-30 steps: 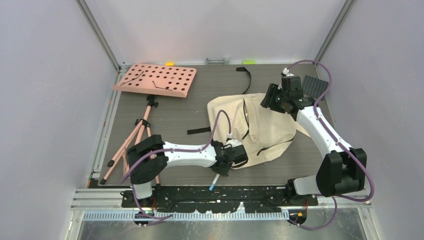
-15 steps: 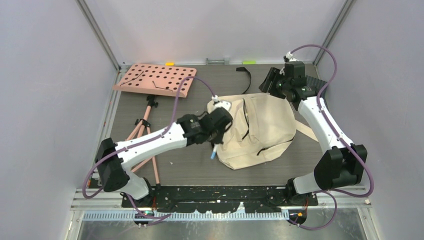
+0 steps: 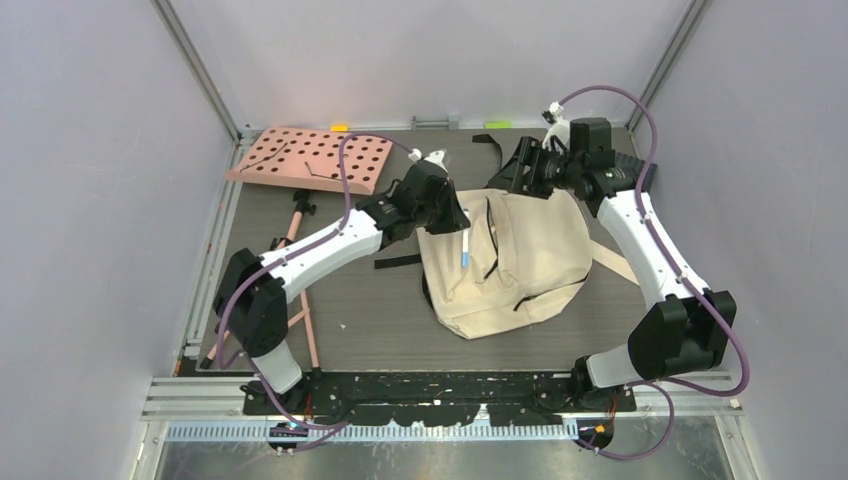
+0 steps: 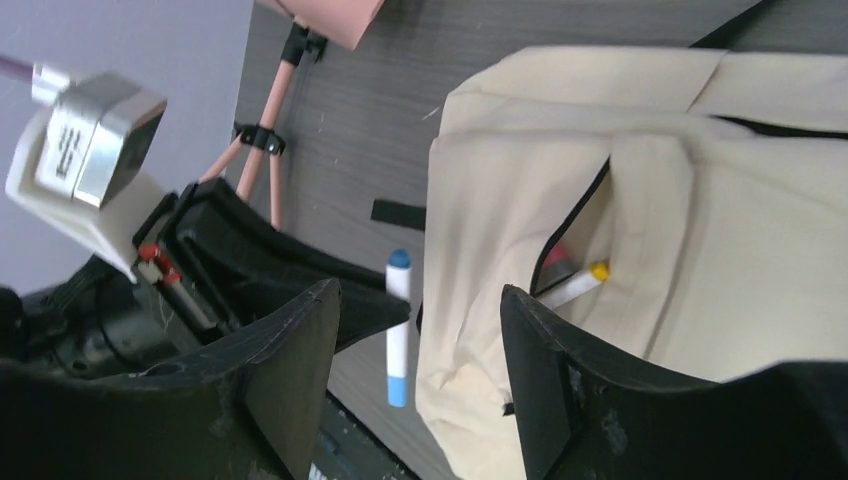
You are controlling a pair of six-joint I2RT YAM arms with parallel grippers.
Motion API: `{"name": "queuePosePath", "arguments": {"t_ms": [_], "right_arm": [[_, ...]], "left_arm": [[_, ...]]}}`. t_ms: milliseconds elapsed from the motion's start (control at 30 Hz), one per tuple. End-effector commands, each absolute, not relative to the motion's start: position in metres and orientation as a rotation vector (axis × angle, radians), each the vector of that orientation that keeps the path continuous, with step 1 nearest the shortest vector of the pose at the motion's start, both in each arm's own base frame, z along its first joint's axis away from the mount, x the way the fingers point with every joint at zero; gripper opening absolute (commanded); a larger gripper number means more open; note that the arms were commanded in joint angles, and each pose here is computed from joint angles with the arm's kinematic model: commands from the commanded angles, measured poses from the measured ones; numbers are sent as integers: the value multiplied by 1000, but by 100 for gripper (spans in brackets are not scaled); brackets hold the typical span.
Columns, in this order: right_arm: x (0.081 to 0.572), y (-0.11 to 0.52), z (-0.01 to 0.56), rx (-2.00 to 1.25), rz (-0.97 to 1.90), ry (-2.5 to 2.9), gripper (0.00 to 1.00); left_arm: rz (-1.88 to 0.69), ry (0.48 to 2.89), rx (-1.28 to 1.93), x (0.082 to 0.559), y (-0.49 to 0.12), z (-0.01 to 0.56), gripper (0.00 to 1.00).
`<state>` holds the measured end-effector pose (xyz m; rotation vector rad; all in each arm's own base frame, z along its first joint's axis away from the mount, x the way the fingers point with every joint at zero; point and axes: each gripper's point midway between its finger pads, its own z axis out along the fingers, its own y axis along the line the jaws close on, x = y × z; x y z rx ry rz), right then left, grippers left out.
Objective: Pack the student bag
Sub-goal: Pick up the stationery from the center of the board.
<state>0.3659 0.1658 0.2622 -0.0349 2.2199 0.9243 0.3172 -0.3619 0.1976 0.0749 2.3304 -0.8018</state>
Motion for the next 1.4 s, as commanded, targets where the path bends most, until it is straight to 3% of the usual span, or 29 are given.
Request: {"name": "queuePosePath", "arguments": {"t_ms": [0, 400, 867, 1367], "right_arm": [[343, 187, 254, -111, 1094, 2260, 66], [316, 212, 222, -128, 1187, 2325, 64], [314, 213, 196, -155, 1142, 2409, 47], [302, 199, 201, -147, 1041, 2397, 50]], "left_arm": [[-1101, 2201, 13, 329, -396, 244, 0], [-1284, 2150, -181, 342, -395, 249, 0], [-1307, 2099, -219, 354, -395, 255, 0], [-1266, 2121, -251, 358, -377, 241, 0]]}}
